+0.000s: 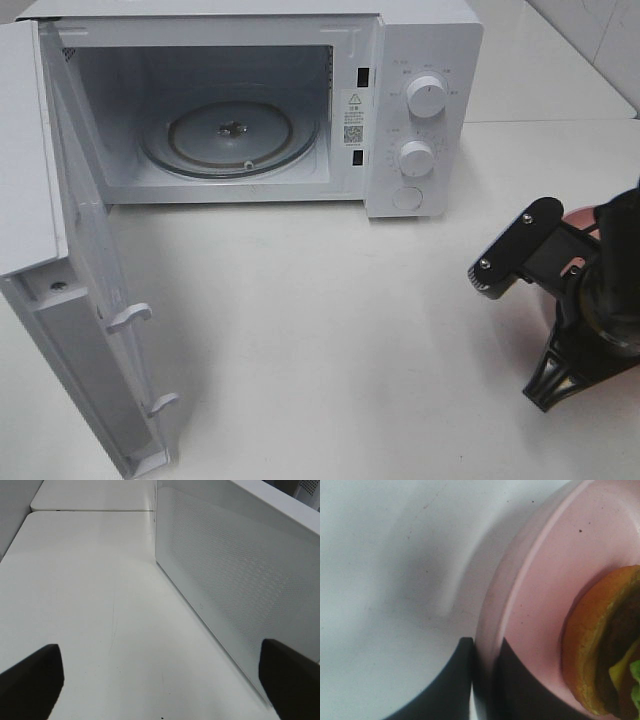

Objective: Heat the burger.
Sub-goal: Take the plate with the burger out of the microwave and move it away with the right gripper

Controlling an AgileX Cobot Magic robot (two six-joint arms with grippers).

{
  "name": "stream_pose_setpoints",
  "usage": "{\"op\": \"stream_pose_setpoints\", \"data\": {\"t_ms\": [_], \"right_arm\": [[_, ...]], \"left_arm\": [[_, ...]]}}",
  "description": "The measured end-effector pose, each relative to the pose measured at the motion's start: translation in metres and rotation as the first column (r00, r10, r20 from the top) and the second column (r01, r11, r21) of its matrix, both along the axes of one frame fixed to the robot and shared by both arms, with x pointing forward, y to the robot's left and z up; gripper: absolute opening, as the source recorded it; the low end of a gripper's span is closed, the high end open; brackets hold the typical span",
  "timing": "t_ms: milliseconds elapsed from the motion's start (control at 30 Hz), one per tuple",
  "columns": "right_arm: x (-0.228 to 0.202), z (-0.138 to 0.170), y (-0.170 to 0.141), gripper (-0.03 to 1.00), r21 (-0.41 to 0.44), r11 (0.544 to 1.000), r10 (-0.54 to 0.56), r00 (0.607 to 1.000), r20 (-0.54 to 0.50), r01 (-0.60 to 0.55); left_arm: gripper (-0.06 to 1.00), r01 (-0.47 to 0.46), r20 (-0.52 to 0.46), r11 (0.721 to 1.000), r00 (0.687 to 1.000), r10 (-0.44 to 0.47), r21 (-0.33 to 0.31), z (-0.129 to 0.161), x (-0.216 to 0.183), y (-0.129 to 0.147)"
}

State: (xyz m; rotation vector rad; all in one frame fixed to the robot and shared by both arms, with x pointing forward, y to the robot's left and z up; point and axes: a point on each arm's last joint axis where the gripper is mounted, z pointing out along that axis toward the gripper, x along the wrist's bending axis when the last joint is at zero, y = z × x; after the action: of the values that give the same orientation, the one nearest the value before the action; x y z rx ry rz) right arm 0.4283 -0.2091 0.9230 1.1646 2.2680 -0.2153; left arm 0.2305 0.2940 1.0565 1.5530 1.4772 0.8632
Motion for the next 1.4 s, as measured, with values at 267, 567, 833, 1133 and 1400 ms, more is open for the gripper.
{"op": "stream_pose_setpoints", "data": {"t_ms": [267,567,833,1133,1400], "right_arm": [[0.024,-0.010,0.017,0.09,0.019,0.989,-0.146,0.988,0.041,0.146],[0.046,-0.028,0.035,0.09,0.034,0.970,-0.242,0.968,0.064,0.240],[0.053,-0.043,0.038,0.09,0.024,0.958,-0.286,0.957,0.056,0.285],[0.060,-0.056,0.022,0.11,-0.012,0.925,-0.380,0.924,0.048,0.381],[0.059,-0.055,0.020,0.29,-0.044,0.930,-0.363,0.931,0.038,0.365]], "left_arm": [[0.98,0.000,0.000,1.000,1.000,0.000,0.000,0.000,0.000,0.000],[0.98,0.000,0.000,1.000,1.000,0.000,0.000,0.000,0.000,0.000],[0.98,0.000,0.000,1.000,1.000,0.000,0.000,0.000,0.000,0.000],[0.98,0.000,0.000,1.000,1.000,0.000,0.000,0.000,0.000,0.000],[0.98,0.000,0.000,1.000,1.000,0.000,0.000,0.000,0.000,0.000]]}}
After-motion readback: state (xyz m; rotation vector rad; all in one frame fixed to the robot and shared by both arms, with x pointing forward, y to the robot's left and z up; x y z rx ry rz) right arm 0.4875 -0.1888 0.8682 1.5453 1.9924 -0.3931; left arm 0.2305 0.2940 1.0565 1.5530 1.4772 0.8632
